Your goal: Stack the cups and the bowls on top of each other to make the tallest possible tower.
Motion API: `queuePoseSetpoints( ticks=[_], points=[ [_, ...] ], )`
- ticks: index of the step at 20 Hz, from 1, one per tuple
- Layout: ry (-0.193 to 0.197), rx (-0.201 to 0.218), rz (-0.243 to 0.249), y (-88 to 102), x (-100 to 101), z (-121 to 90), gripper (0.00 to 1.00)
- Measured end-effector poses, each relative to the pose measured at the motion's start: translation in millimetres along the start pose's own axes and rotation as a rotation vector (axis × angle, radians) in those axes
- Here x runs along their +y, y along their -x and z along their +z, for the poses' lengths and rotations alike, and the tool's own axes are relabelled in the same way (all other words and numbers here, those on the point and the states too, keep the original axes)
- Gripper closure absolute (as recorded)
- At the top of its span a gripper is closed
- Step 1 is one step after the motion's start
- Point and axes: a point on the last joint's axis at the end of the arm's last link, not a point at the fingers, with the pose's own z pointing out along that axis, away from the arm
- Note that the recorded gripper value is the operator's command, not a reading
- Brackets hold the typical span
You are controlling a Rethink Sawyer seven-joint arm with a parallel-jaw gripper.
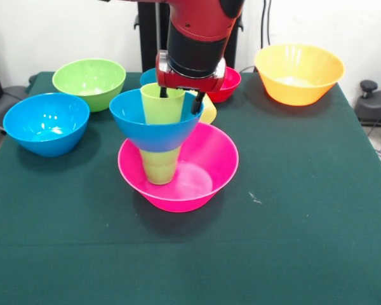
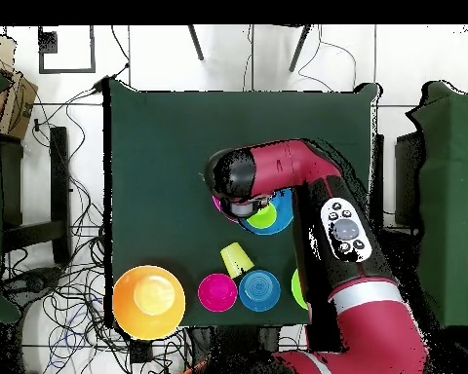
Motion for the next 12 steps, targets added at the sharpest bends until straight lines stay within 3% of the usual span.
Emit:
queuePoseSetpoints(
  ticks=[12],
  points=[
    [0.002, 0.003, 0.0, -0.3, 0.1, 1.6, 0.0]
  ],
)
